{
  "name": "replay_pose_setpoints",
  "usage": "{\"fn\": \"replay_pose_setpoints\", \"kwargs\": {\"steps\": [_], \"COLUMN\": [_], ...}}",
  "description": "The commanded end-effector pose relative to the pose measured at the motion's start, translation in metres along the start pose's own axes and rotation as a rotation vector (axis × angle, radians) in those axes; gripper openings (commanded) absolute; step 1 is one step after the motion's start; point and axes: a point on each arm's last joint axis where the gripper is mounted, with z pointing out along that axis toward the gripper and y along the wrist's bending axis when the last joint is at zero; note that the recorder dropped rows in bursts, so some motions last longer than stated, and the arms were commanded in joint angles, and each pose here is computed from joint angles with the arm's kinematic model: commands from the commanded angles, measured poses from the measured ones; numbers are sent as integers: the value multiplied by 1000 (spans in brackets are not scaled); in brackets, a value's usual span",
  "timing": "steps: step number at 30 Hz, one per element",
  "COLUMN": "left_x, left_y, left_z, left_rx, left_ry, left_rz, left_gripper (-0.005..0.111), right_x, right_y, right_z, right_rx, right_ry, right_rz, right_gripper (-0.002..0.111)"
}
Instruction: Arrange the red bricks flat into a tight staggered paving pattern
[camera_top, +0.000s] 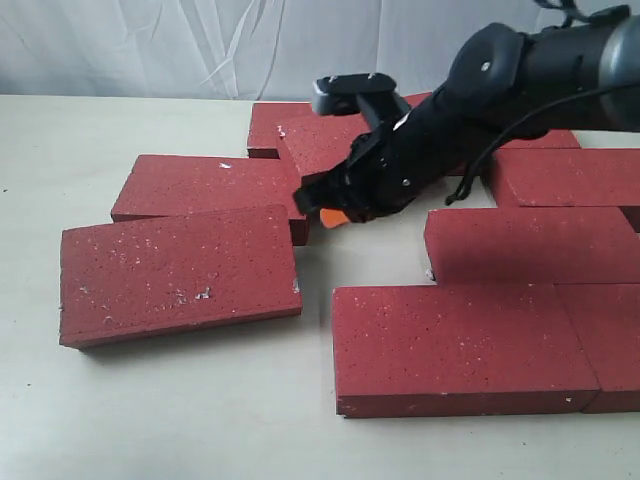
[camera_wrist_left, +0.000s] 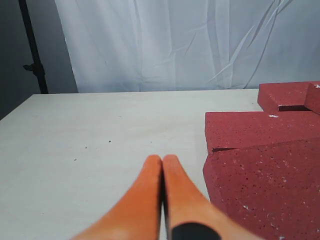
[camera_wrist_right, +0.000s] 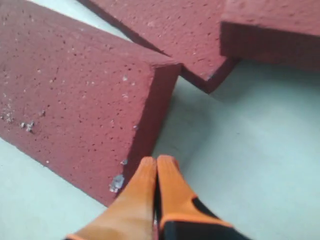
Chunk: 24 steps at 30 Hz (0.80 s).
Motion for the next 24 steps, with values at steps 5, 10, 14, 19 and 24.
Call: {"fn": "replay_pose_setpoints", "kwargs": {"steps": [5,10,14,19,24], "left_x": [1,1,1,1,1], "left_y": [0,0,0,0,0], "left_z": [0,0,0,0,0], "left_rx": [-3,-3,-3,-3,-3], "left_ry": [-5,-5,-5,-5,-5], "left_rz": [-2,-2,-2,-2,-2], "left_gripper": [0,0,0,0,0], "right_x": [1,2,2,3,4], "right_y": [-58,-76,-79,-78,-77], "right_z": [-62,-74,-74,-74,-74], "right_rx": [53,95,115,107,95], "right_ry": [-14,-54,-50,-40,-32], "right_rz": [140,178,157,159,166], "right_gripper": [-1,-1,-1,-1,-1]}}
